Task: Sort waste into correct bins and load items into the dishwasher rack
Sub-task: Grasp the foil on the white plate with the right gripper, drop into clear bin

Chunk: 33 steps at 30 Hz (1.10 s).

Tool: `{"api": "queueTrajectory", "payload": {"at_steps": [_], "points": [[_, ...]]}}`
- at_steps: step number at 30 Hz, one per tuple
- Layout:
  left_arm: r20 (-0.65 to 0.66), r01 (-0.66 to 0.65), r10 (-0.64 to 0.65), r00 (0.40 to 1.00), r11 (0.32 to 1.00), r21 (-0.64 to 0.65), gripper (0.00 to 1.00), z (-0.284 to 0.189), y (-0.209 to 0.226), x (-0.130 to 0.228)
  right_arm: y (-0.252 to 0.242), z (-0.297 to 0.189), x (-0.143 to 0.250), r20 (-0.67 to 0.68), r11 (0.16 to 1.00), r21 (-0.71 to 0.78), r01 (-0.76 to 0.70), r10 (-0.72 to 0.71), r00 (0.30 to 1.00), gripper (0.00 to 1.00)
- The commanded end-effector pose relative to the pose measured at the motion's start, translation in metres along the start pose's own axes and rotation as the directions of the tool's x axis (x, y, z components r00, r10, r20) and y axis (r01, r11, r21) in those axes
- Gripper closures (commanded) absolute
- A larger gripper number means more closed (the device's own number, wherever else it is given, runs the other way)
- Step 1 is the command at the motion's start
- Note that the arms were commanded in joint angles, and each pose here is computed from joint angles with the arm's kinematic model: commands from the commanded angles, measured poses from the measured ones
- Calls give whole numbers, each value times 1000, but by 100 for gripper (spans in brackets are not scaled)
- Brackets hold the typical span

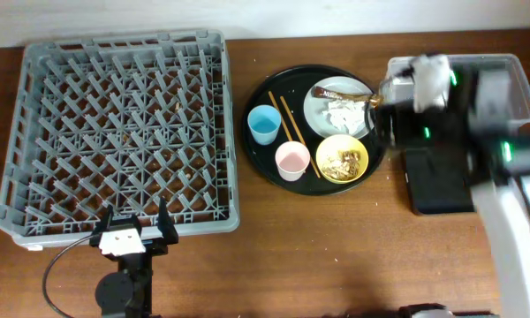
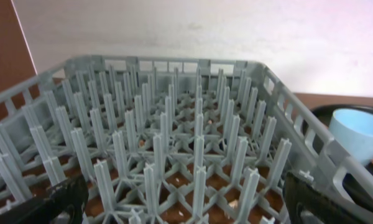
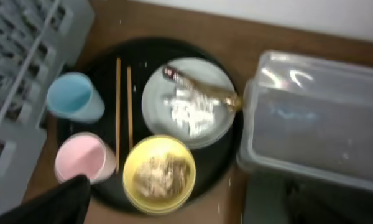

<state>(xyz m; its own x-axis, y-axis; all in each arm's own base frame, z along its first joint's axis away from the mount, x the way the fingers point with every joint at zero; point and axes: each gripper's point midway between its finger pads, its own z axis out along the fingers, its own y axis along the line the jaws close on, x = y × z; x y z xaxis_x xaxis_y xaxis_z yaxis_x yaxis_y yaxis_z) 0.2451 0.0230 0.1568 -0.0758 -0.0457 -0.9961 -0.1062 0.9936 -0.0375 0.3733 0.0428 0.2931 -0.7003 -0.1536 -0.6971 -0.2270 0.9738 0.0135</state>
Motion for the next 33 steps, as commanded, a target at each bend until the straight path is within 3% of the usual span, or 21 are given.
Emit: {"api": "queueTrajectory", "payload": {"at_steps": [1, 4, 5, 7, 9, 11, 13, 14, 16, 20, 23, 25, 28, 30, 31, 33], "points": [[0, -19, 19, 1000, 1000, 7, 0, 0, -1, 1, 5, 69, -13, -158, 995, -98, -27, 11, 987, 2], [0, -19, 19, 1000, 1000, 7, 0, 0, -1, 1, 20, 173, 4, -231, 964, -252, -83, 23, 973, 1], [0, -19, 19, 1000, 1000, 7, 0, 0, -1, 1, 17, 199, 17, -266, 967, -234, -103, 38, 963, 8], [0, -19, 19, 1000, 1000, 7, 0, 0, -1, 1, -8, 254, 51, -348, 984, 9, -175, 167, 922, 8], [0, -19, 19, 1000, 1000, 7, 0, 0, -1, 1, -10, 285, 77, -385, 978, 130, -164, 202, 901, 9], [0, -19, 19, 1000, 1000, 7, 0, 0, -1, 1, -4, 308, 104, -428, 970, 187, -158, 225, 875, 18], [0, -19, 19, 1000, 1000, 7, 0, 0, -1, 1, -2, 316, 115, -450, 970, 188, -152, 223, 865, 42], [0, -19, 19, 1000, 1000, 7, 0, 0, -1, 1, -4, 314, 112, -443, 969, 189, -156, 226, 868, 64], [0, -19, 19, 1000, 1000, 7, 0, 0, -1, 1, -3, 300, 91, -414, 970, 185, -161, 225, 882, 96], [0, -19, 19, 1000, 1000, 7, 0, 0, -1, 1, -9, 190, 6, -323, 954, 199, -224, 280, 904, 96], [0, -19, 19, 1000, 1000, 7, 0, 0, -1, 1, -49, 115, -32, -203, 924, 237, -299, 348, 915, 96], [0, -19, 19, 1000, 1000, 7, 0, 0, -1, 1, -109, 98, -27, -121, 843, 344, -414, 477, 871, 96], [0, -19, 19, 1000, 1000, 7, 0, 0, -1, 1, -173, 126, 2, -107, 756, 409, -511, 596, 795, 92], [0, -19, 19, 1000, 1000, 7, 0, 0, -1, 1, -181, 155, 19, -152, 754, 425, -501, 604, 782, 26], [0, -19, 19, 1000, 1000, 7, 0, 0, -1, 1, -179, 164, 24, -170, 757, 425, -496, 605, 778, 12], [0, -19, 19, 1000, 1000, 7, 0, 0, -1, 1, -166, 156, 3, -142, 781, 360, -510, 586, 798, 9]]}}
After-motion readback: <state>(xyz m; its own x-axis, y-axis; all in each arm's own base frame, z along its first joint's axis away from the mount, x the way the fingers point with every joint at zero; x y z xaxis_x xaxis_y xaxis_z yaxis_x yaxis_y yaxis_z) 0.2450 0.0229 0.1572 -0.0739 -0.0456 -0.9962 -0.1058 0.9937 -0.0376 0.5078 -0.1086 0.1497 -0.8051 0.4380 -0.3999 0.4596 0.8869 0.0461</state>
